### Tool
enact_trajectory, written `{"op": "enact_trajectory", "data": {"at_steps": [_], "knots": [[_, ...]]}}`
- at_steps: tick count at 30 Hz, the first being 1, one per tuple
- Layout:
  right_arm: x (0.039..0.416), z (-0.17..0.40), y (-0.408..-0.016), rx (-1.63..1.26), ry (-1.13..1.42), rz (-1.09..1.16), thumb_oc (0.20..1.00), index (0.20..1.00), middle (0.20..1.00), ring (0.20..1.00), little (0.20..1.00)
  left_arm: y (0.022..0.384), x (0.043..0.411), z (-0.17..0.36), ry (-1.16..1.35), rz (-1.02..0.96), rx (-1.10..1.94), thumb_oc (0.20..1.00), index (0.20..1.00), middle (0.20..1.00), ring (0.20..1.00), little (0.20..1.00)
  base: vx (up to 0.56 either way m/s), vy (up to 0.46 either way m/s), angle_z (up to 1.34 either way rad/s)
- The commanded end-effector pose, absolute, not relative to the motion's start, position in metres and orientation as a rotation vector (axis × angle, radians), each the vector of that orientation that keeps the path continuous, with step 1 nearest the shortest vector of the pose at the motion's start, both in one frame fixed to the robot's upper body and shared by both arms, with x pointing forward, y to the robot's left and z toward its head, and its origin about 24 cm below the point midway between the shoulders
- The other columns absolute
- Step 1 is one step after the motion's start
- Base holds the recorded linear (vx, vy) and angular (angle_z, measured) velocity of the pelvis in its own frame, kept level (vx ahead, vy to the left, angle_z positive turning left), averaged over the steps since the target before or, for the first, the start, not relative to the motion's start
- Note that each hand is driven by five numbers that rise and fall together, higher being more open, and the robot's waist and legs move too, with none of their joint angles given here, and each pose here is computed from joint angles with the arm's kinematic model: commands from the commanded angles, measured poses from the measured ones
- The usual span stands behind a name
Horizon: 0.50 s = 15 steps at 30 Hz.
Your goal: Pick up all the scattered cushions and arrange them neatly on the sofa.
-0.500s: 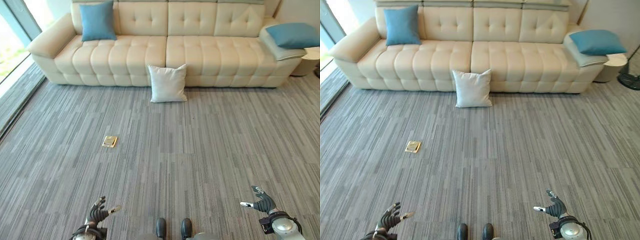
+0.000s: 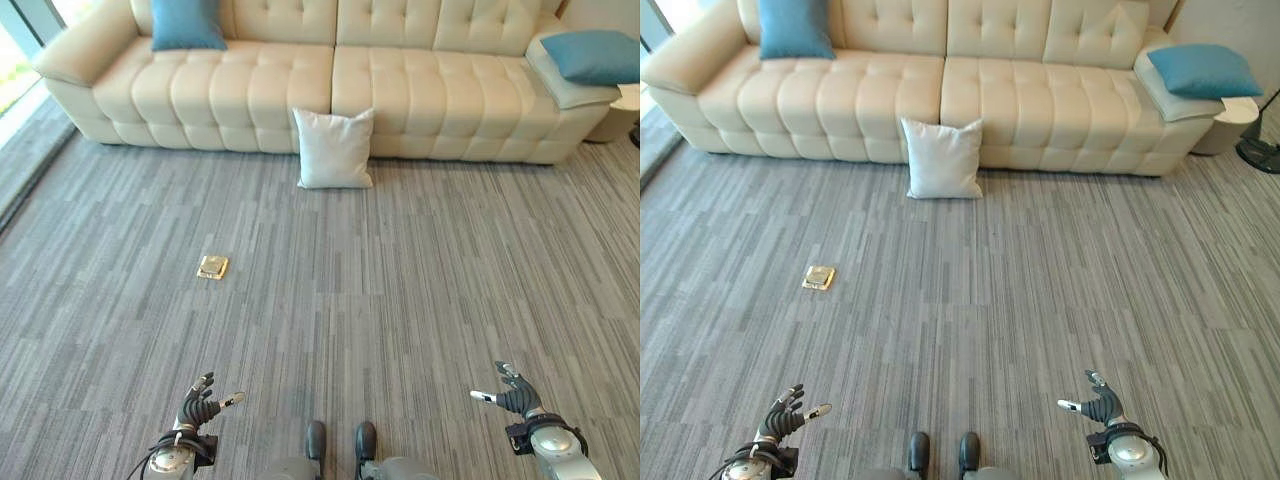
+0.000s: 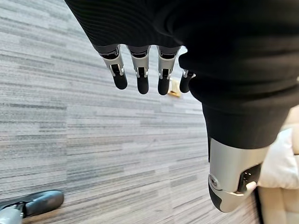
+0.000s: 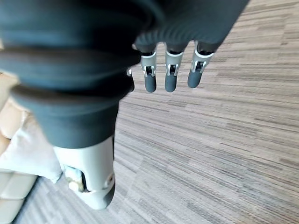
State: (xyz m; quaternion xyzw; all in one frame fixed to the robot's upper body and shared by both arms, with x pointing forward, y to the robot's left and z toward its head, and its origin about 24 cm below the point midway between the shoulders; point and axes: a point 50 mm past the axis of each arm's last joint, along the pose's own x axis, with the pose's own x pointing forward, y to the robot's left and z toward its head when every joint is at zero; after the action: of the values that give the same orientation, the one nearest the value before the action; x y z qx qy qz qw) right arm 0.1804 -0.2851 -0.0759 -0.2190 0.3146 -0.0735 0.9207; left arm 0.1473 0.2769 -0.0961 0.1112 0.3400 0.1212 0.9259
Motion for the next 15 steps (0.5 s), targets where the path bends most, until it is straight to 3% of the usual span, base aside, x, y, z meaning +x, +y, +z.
{"op": "enact_trajectory", "data": {"at_steps": [1, 8, 15], "knots": [[0.199, -0.064, -0.284, -0.445, 0.575, -0.172, 1.0, 1.0, 1.0, 1.0, 1.0, 0.299, 0.163, -0.072, 0.574, 0.341, 0.239, 1.0, 1.0, 1.0, 1.0, 1.0, 0.09, 0.178, -0.3], [0.21, -0.061, -0.27, -0.406, 0.533, -0.145, 1.0, 1.0, 1.0, 1.0, 1.0, 0.301, 0.171, -0.064, 0.541, 0.341, 0.266, 1.0, 1.0, 1.0, 1.0, 1.0, 0.13, 0.174, -0.14], [0.21, -0.06, -0.272, -0.401, 0.527, -0.154, 1.0, 1.0, 1.0, 1.0, 1.0, 0.286, 0.179, -0.069, 0.539, 0.309, 0.243, 1.0, 1.0, 1.0, 1.0, 1.0, 0.33, 0.017, 0.24]]}}
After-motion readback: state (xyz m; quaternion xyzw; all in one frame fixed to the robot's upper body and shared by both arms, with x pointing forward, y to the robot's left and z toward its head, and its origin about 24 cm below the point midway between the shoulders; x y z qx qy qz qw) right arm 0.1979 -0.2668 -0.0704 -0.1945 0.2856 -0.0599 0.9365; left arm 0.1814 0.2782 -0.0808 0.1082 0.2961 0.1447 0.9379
